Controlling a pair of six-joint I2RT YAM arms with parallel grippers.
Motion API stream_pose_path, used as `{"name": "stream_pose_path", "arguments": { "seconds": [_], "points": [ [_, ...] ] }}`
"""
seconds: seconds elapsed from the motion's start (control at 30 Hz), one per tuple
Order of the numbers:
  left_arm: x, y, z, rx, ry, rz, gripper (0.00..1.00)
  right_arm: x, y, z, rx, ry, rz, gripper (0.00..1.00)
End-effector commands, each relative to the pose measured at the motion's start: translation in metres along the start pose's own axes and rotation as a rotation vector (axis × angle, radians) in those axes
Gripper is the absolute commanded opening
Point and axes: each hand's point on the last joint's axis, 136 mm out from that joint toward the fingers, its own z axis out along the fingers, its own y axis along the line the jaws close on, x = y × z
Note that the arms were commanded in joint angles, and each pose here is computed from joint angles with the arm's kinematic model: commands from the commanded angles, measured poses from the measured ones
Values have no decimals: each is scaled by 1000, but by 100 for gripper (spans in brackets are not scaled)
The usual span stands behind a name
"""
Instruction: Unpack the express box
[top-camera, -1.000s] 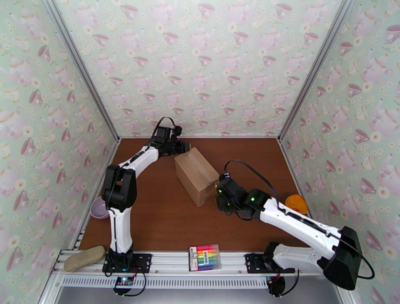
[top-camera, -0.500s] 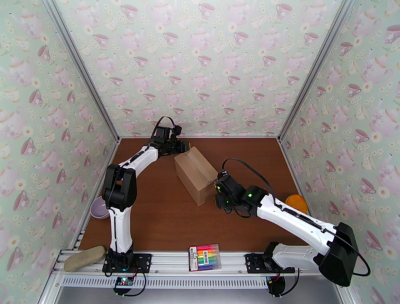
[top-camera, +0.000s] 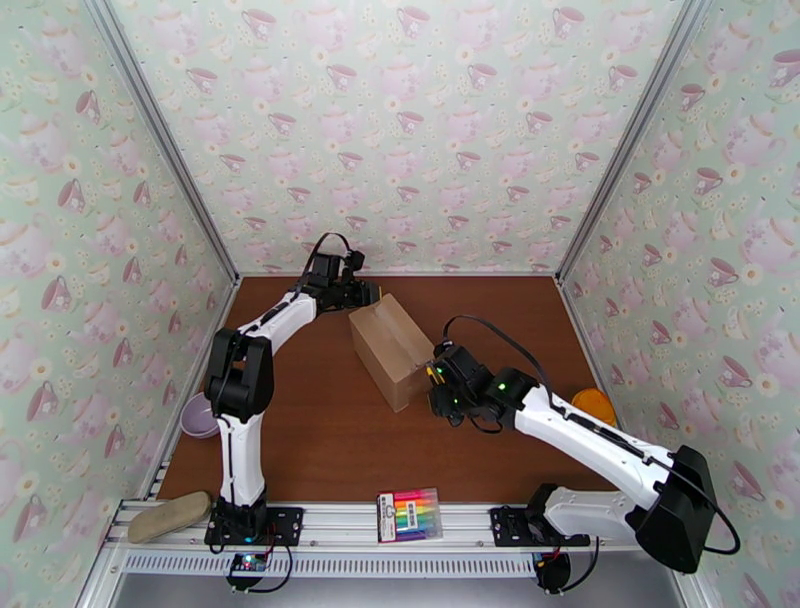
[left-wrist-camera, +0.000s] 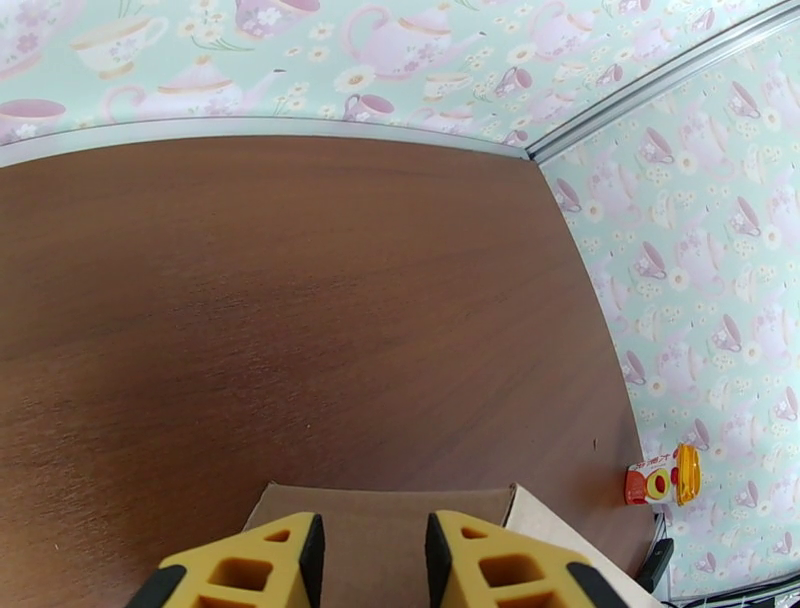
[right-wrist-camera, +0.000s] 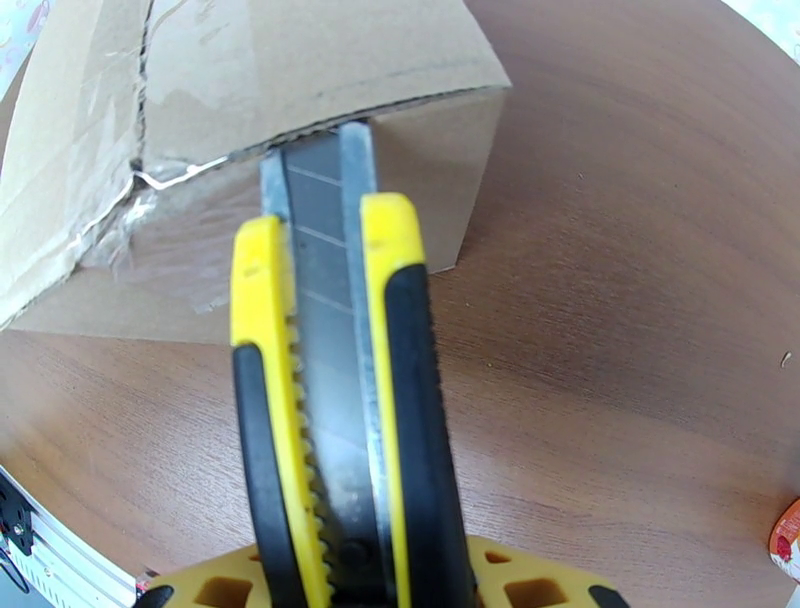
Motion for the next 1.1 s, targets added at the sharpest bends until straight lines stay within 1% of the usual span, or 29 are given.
{"name": "stream_pose_path", "arguments": {
  "seconds": [0.0, 0.1, 0.2, 0.37, 0.47, 0.53, 0.57, 0.67, 0.8, 0.93, 1.0, 1.07],
  "points": [
    [21, 1, 11, -13, 62, -17, 38, -20, 7, -6, -30, -65, 3, 0],
    [1, 15, 4, -81, 20, -37, 38, -18, 5, -5, -23, -66, 12, 0],
    [-24, 28, -12, -149, -45, -61, 39, -17, 4, -5, -19, -68, 20, 0],
    [-58, 43, -54, -245, -146, -90, 40, -15, 3, -6, -19, -68, 29, 0],
    [-61, 51, -80, -323, -164, -112, 41, -15, 2, -6, -18, -70, 34, 0],
    [-52, 56, -99, -405, -158, -131, 41, -14, 2, -5, -18, -70, 35, 0],
    [-45, 54, -107, -425, -151, -141, 41, -14, 2, -5, -16, -69, 37, 0],
    [-20, 39, -130, -443, -147, -165, 40, -14, 2, -5, -18, -68, 44, 0],
    [29, 9, -152, -451, -120, -152, 39, -16, 2, -5, -18, -73, 49, 0],
    [80, -19, -159, -421, -66, -153, 38, -17, 4, -6, -24, -74, 52, 0],
    [107, -26, -159, -422, -16, -156, 38, -16, 3, -6, -21, -74, 49, 0],
    [129, -35, -158, -412, 11, -161, 38, -17, 2, -7, -16, -76, 47, 0]
  ]
}}
